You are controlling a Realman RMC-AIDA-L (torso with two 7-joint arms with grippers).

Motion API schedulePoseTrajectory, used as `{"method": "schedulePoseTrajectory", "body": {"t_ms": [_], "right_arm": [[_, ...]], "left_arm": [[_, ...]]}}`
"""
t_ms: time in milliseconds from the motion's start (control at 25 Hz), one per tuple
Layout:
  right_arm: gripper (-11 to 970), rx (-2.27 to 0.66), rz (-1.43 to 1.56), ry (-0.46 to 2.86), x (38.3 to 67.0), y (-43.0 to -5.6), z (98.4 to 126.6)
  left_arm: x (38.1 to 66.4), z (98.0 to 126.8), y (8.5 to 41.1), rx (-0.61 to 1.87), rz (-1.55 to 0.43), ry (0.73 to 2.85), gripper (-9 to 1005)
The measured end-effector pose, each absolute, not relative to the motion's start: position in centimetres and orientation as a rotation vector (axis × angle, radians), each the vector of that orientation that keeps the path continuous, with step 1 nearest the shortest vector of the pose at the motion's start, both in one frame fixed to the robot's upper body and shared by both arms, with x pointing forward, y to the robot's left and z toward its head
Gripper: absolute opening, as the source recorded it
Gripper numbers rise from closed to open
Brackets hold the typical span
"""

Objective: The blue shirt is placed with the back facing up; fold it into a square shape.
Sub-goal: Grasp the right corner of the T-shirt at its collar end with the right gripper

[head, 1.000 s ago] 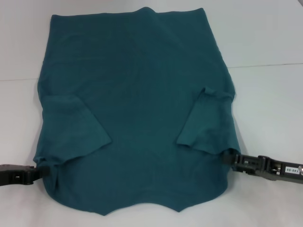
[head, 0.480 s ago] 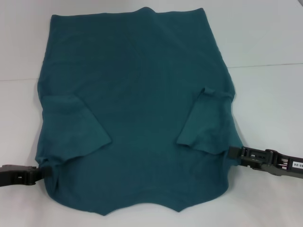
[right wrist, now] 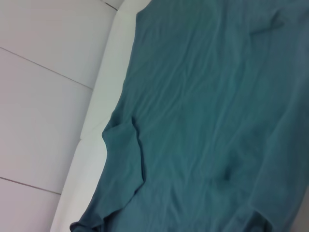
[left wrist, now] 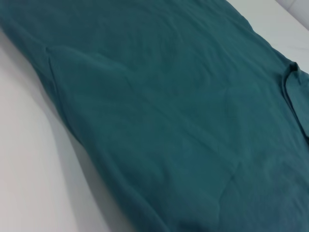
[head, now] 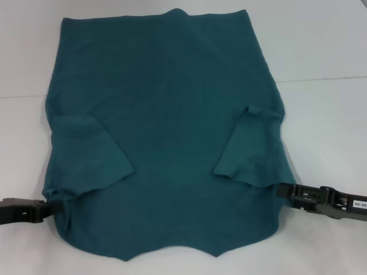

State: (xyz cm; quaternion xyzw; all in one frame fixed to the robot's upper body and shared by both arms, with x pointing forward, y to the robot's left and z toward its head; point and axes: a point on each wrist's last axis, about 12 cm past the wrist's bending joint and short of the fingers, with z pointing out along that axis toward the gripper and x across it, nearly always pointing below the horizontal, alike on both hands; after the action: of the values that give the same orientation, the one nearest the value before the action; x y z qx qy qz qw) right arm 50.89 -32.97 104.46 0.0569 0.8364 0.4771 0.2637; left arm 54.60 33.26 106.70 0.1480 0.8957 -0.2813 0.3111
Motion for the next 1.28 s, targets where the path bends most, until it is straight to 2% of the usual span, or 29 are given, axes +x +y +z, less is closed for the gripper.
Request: {"method": "schedulePoseTrajectory", "body": {"t_ms": [1280], "right_arm": [[869,0.152,1.309,2.262,51.6,-31.9,104.1]], "left_arm": [[54.8,106.9,33.2,0.397,-0.739,2.359,29]]}}
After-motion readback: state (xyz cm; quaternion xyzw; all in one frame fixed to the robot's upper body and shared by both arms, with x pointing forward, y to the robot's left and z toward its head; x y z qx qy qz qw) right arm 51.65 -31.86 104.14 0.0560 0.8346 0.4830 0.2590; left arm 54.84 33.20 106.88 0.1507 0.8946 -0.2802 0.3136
